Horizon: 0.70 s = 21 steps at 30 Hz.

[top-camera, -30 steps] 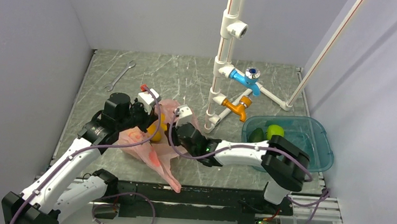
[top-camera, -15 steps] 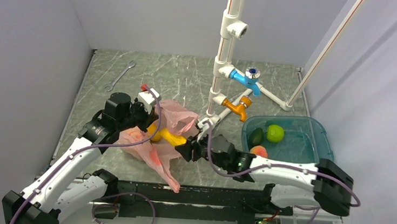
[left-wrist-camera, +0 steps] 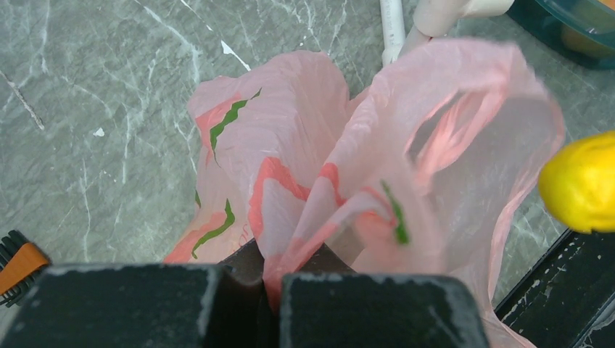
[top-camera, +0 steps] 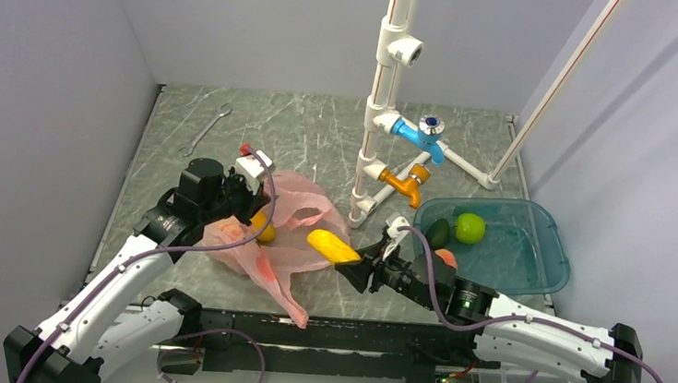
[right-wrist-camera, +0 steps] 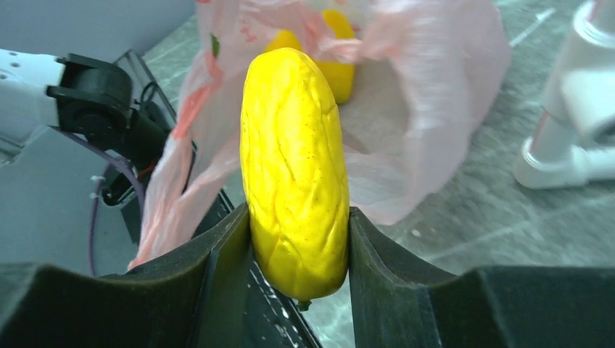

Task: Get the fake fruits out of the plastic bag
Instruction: Take out the fake fruit from the plastic bag, then place the fake fruit in the bin.

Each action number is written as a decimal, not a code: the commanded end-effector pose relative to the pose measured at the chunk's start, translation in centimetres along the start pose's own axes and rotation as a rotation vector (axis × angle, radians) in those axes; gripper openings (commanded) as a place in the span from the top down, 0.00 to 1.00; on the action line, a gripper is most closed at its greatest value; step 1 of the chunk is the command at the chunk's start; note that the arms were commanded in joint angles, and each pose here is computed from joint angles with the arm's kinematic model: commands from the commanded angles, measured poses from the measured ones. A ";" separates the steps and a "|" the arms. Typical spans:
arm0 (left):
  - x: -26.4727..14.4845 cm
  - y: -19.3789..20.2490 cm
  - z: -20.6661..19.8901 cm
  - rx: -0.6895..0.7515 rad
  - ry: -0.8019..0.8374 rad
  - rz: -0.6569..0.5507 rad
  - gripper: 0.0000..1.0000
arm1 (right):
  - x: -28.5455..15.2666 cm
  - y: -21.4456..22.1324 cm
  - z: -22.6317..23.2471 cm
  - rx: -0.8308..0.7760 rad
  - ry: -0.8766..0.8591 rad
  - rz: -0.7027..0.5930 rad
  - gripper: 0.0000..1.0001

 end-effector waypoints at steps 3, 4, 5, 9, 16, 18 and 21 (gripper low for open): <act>-0.5 -1.6 0.2 0.006 -0.014 -0.036 1.00 | -2.7 1.4 -2.6 0.034 0.132 0.031 1.00; -0.5 -1.6 0.1 0.007 -0.012 -0.034 1.00 | -3.0 1.3 -2.5 0.043 0.127 0.027 1.00; -0.5 -1.6 0.1 0.006 -0.010 -0.033 1.00 | -3.3 1.2 -2.6 0.057 0.135 0.020 1.00; -0.5 -1.6 0.2 0.005 -0.011 -0.031 1.00 | -4.6 0.6 -4.7 0.159 0.295 -0.035 1.00; -0.5 -1.5 0.2 0.006 -0.018 -0.030 1.00 | -8.5 1.2 -11.4 0.329 0.881 -0.121 1.00; -0.4 -1.5 0.2 0.005 -0.017 -0.027 1.00 | -9.0 0.5 -11.9 0.330 0.968 -0.149 1.00; -0.4 -1.4 0.2 0.006 -0.016 -0.024 1.00 | -9.4 -0.9 -12.2 0.329 1.036 -0.209 1.00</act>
Point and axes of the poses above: each gripper's point midway between its finger pads, its own x axis out along the fingers, its own z axis along the line the jaws close on, y = z × x, the point moved 3 cm from there along -x, back along the fingers, and after that the axes turned 3 degrees about x, right-handed, at the moved point
